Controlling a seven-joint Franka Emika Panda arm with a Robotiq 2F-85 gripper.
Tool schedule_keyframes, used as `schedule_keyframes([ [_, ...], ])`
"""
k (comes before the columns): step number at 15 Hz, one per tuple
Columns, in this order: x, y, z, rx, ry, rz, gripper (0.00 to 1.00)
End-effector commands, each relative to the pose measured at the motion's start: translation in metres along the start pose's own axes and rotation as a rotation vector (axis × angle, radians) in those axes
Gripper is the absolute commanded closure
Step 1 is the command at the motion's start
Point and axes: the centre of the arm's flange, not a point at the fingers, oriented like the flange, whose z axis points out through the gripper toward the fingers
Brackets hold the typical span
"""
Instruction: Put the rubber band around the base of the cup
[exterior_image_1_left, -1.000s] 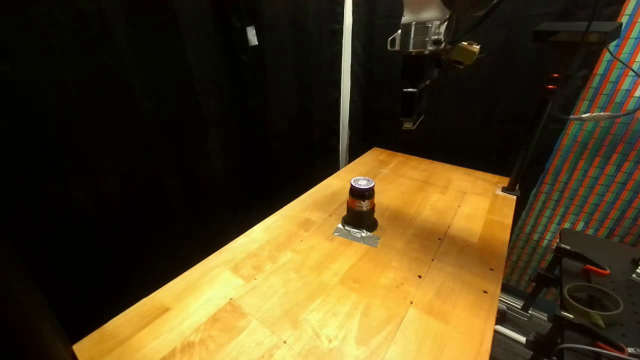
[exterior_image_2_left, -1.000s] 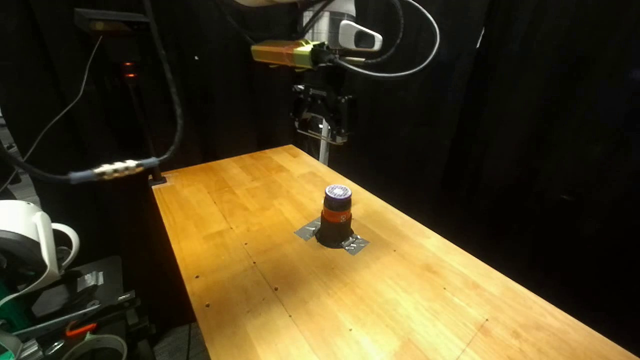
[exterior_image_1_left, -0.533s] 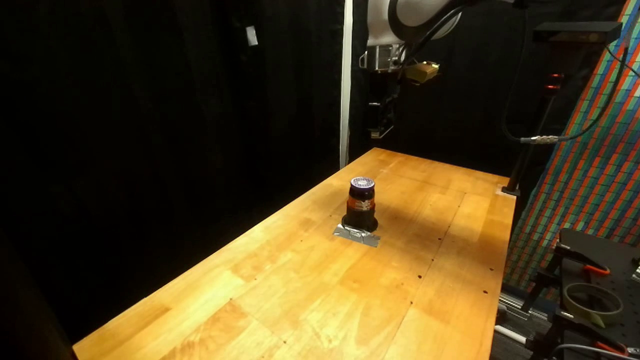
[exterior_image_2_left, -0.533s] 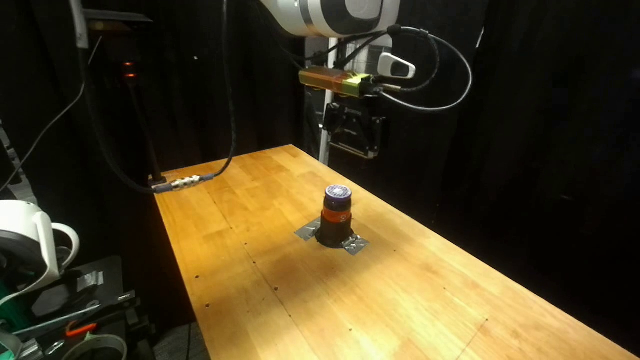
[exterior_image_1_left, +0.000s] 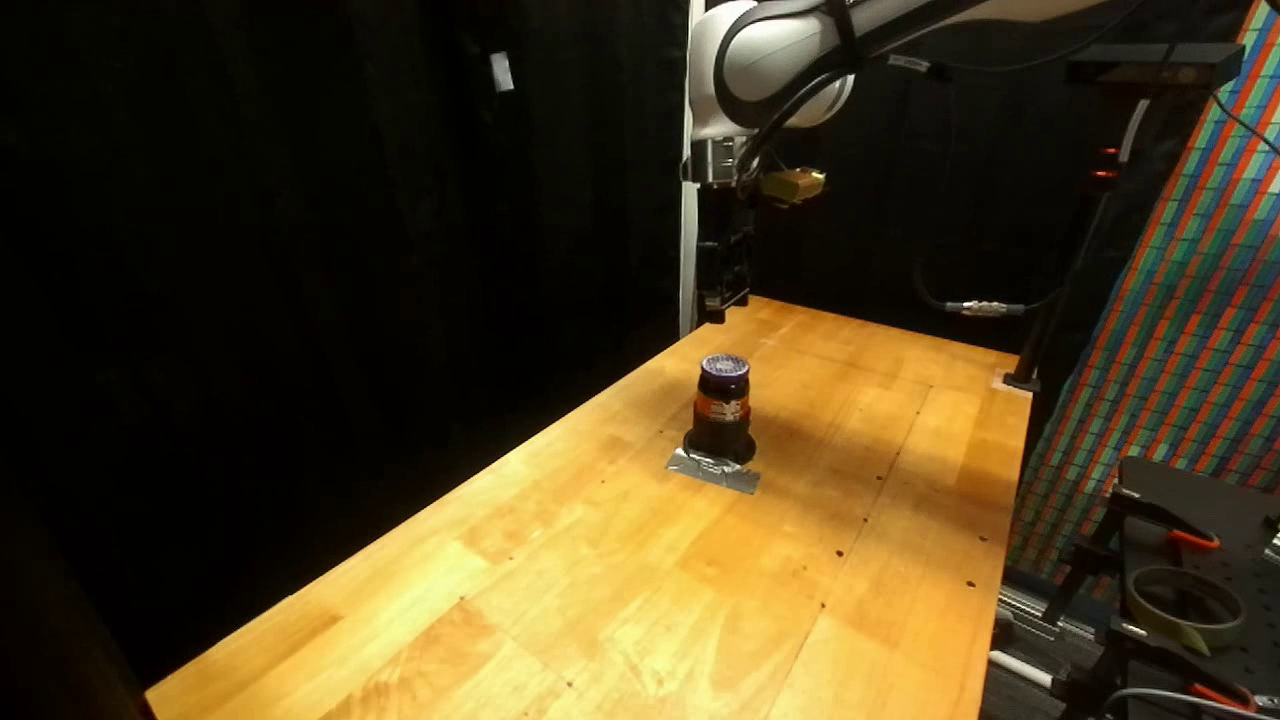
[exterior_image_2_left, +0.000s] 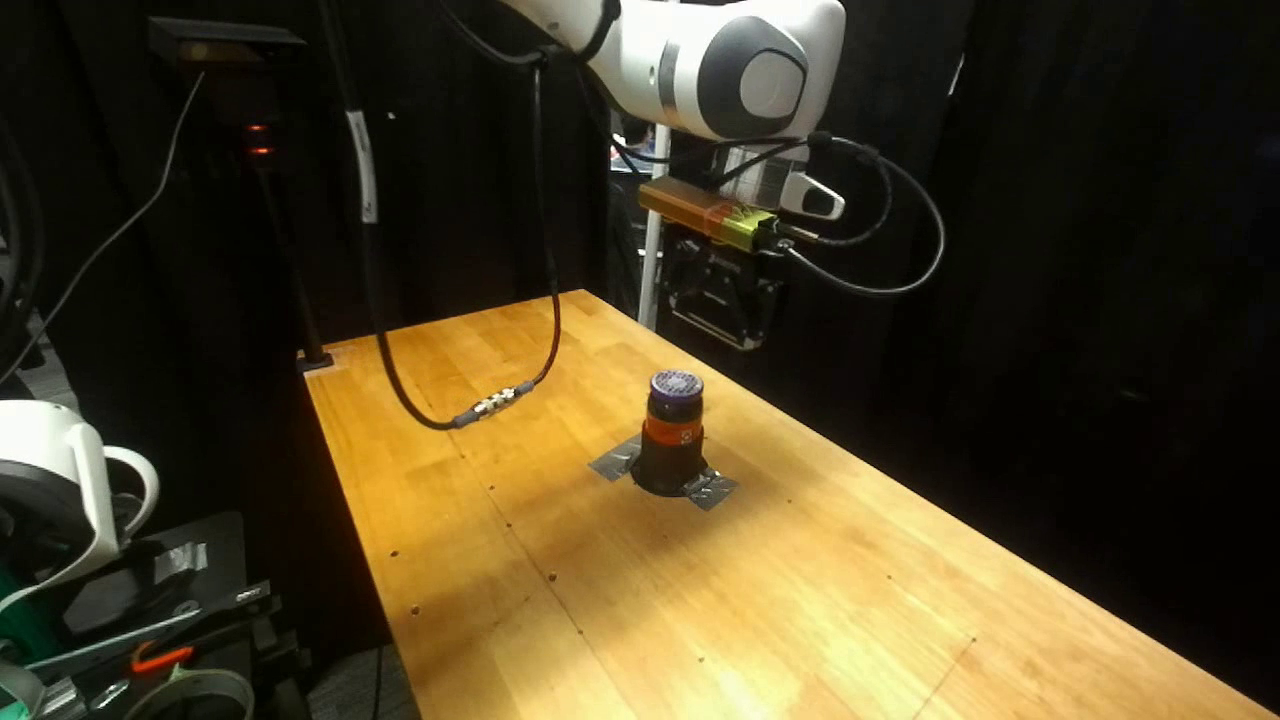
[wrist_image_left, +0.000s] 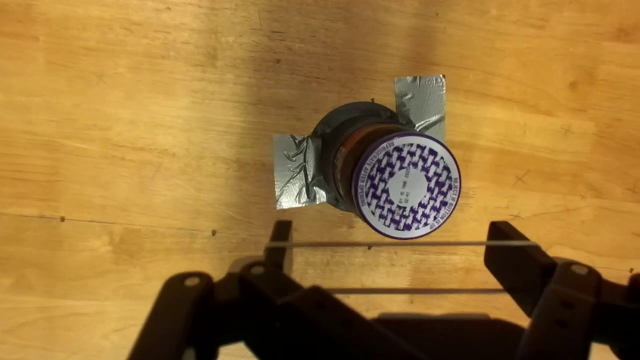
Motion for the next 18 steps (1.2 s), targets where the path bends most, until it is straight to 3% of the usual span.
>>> schedule_keyframes([
  [1, 0.04, 0.002, 0.011, 0.037, -0.046, -0.016, 0.0],
  [11, 0.066, -0.013, 0.072, 0.024, -0.117, -0.019, 0.0],
  [18, 0.042, -0.027, 0.086, -0.032, -0.35, -0.029, 0.0],
])
